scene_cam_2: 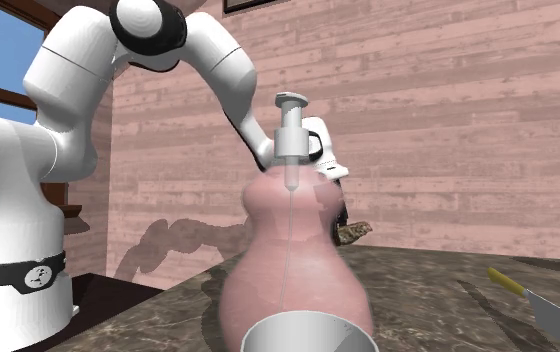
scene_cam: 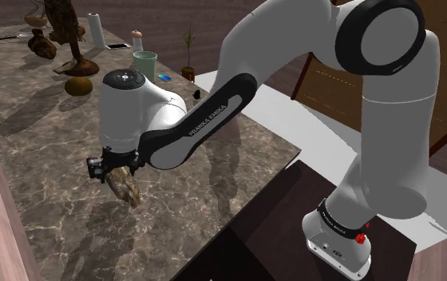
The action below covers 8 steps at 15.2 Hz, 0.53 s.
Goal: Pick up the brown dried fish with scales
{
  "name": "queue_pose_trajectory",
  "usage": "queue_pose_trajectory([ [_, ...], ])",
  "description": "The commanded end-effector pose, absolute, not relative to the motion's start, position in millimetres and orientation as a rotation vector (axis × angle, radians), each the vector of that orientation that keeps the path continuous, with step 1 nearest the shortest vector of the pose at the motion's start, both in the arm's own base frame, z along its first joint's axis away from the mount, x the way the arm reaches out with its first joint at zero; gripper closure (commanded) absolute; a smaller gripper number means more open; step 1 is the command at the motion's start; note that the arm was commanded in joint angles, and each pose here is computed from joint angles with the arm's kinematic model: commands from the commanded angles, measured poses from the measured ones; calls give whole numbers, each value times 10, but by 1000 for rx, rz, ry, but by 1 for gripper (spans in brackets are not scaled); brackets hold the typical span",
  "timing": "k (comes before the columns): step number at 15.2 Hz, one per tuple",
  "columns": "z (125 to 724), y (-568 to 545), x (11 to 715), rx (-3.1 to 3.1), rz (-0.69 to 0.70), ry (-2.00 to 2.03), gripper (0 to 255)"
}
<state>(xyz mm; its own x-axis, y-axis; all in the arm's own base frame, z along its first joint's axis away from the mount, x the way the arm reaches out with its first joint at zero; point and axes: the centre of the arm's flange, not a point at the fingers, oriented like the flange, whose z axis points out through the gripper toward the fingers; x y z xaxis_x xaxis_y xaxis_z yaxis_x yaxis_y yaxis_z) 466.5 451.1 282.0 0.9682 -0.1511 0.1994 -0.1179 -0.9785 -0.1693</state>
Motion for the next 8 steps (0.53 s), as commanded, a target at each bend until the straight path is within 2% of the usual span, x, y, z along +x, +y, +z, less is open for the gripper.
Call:
queue_pose_trajectory([
  [1,2928,4505,4668,-2961,-318,203,255],
  [8,3200,4505,4668,-2961,-318,203,255],
])
